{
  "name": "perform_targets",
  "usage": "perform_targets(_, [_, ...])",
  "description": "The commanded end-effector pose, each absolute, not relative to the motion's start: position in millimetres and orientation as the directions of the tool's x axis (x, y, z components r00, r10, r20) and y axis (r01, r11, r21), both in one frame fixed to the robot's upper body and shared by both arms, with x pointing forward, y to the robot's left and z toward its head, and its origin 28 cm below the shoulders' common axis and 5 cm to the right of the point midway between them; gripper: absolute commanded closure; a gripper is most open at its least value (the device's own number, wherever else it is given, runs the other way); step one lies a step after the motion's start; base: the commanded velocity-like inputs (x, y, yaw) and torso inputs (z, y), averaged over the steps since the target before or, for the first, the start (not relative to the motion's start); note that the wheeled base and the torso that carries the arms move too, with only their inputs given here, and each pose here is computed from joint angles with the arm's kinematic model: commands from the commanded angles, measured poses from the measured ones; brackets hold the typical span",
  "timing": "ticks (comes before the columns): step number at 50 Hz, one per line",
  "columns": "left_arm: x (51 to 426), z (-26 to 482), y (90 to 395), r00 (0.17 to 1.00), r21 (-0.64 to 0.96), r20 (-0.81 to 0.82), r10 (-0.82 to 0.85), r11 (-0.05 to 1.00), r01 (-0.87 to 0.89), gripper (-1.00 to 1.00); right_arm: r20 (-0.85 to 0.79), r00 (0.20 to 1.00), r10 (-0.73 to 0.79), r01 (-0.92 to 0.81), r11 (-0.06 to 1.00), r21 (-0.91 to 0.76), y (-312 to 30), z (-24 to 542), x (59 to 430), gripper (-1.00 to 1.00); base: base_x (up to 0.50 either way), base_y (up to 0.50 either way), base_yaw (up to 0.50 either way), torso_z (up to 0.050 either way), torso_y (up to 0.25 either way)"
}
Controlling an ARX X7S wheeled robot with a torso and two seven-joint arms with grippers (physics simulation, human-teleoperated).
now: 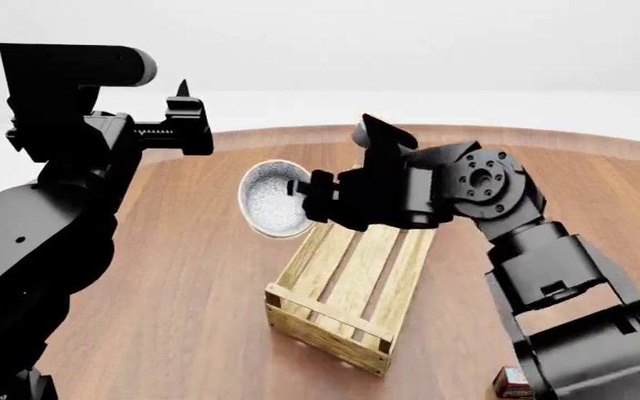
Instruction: Stack the right bowl on the left bowl and place them in the tray.
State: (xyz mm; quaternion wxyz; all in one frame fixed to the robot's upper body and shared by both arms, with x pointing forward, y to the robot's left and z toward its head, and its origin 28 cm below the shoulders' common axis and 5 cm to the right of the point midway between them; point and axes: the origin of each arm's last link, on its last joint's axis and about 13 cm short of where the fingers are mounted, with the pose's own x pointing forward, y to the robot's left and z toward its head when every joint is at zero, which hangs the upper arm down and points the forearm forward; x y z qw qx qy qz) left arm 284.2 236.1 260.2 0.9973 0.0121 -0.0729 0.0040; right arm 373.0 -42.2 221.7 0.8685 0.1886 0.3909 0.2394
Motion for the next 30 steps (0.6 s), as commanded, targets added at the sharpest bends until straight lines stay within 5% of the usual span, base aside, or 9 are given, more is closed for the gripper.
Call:
perform_targets(1, [285.1, 260.5, 235.9, 0.989, 0.024, 0.145, 0.005, 1.0, -0.009, -1.0, -0.527, 0.683, 0.506, -0.223, 0.831, 0.509, -56.2, 271.2, 401.3, 1.0, 0.0, 0.0, 0.0, 0.0, 0.0])
perform_targets(16, [286.2, 258.8, 234.7, 0.99, 0.023, 0.142, -0.002, 1.0, -0.001, -1.0, -0.519, 0.781, 0.347, -0.017, 0.843, 0.538, -79.9, 263.6, 410.2, 1.0, 0.0, 0.0, 0.0, 0.0, 0.001])
perform_targets(30, [284.7, 259.2, 234.6, 0.988, 0.018, 0.156, -0.02, 1.0, 0.017, -1.0, -0.59, 0.759, 0.274, 0.08, 0.861, 0.503, -89.7, 234.3, 409.5, 1.0, 0.0, 0.0, 0.0, 0.001, 0.001])
